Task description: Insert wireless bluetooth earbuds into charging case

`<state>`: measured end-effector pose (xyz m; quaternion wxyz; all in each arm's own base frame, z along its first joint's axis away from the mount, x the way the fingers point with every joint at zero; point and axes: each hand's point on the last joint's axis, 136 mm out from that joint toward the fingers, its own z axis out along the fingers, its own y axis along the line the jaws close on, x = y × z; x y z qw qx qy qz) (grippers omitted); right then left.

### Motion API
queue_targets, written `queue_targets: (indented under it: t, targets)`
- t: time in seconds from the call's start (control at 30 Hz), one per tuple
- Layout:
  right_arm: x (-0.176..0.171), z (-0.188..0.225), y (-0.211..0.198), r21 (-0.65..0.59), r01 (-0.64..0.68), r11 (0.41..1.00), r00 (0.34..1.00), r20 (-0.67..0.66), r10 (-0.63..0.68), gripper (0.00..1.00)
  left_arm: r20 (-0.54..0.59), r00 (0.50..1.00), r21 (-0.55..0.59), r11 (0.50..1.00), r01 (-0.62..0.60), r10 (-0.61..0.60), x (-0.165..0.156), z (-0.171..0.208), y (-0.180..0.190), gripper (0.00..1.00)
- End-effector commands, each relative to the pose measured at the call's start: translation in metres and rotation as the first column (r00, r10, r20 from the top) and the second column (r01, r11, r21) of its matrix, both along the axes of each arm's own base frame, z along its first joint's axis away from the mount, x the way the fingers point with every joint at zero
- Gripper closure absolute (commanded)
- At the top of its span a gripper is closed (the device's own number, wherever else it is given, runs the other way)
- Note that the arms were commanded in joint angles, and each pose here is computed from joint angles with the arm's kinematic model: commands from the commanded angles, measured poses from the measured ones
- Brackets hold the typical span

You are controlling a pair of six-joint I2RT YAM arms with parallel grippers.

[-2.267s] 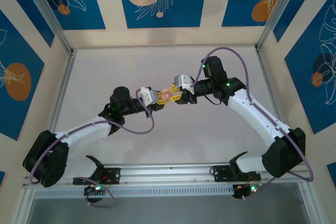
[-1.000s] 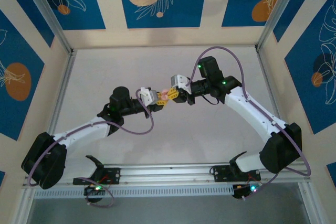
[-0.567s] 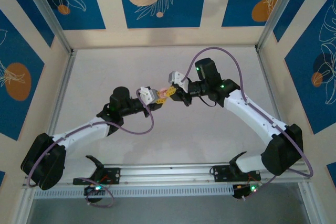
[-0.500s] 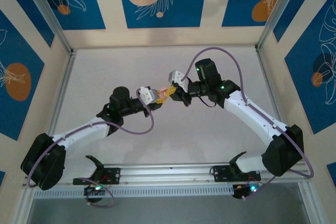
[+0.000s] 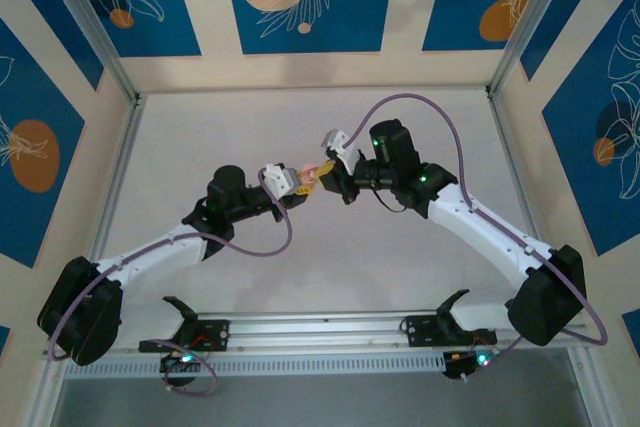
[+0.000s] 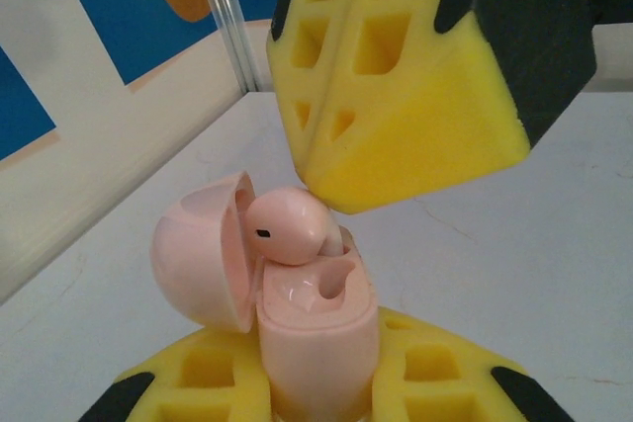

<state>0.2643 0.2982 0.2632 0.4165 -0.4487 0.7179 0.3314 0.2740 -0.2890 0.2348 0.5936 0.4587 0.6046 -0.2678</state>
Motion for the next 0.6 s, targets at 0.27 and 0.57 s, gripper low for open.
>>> queue_targets:
  t: [0.27,0.57]
  targets:
    - [-0.021,0.023,-0.018,0.107,-0.091,0.99,0.996,-0.011,0.093,0.69,0.144,0.985,-0.044,0.994,0.101,-0.094,-0.02,0.038,-0.008,0.82]
    - [-0.014,0.039,-0.015,0.131,-0.069,0.989,0.983,-0.158,0.089,0.66,0.141,0.985,-0.035,0.994,0.107,-0.102,-0.023,0.036,-0.008,0.82]
